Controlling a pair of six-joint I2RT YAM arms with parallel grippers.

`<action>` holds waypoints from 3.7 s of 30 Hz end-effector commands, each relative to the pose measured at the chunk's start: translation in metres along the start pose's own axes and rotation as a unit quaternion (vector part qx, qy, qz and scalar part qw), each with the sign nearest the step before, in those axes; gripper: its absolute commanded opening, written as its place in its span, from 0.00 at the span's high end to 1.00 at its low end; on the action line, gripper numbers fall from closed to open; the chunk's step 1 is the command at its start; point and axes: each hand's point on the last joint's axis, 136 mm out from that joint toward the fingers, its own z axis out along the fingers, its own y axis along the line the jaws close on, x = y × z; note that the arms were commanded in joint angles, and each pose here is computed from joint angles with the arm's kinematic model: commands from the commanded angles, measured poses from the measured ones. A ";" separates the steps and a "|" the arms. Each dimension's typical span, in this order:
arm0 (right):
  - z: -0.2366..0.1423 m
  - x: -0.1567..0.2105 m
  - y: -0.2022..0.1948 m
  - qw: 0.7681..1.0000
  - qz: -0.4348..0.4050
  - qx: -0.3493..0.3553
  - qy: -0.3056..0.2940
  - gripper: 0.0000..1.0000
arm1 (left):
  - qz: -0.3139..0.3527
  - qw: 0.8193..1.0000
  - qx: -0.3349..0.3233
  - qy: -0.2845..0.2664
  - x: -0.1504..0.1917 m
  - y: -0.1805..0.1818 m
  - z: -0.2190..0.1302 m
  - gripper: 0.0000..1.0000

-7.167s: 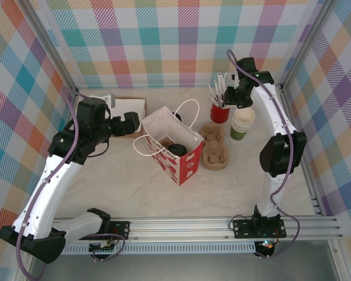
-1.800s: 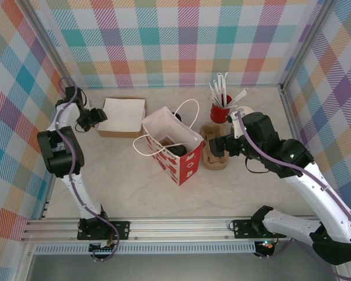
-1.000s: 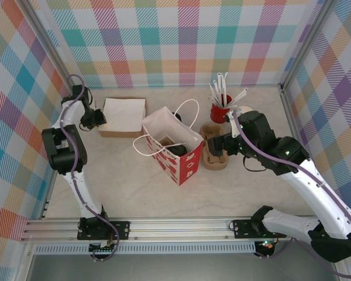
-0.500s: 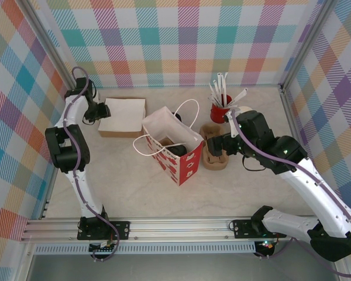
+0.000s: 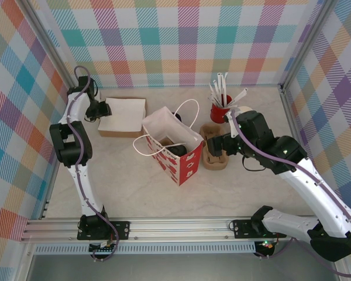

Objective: Pack the takeout coffee

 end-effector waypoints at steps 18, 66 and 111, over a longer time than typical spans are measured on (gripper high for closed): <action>0.005 0.001 -0.002 1.000 0.008 0.004 -0.001 0.00 | 0.010 1.000 -0.004 0.019 0.001 -0.007 0.011 0.68; -0.037 -0.103 0.101 0.920 -0.264 -0.223 -0.184 0.00 | 0.122 0.865 0.412 -0.259 0.019 -0.156 -0.387 1.00; -0.007 -0.168 0.197 0.846 -0.311 -0.391 -0.185 0.60 | 0.391 0.646 0.615 -0.228 0.174 -0.250 -0.515 1.00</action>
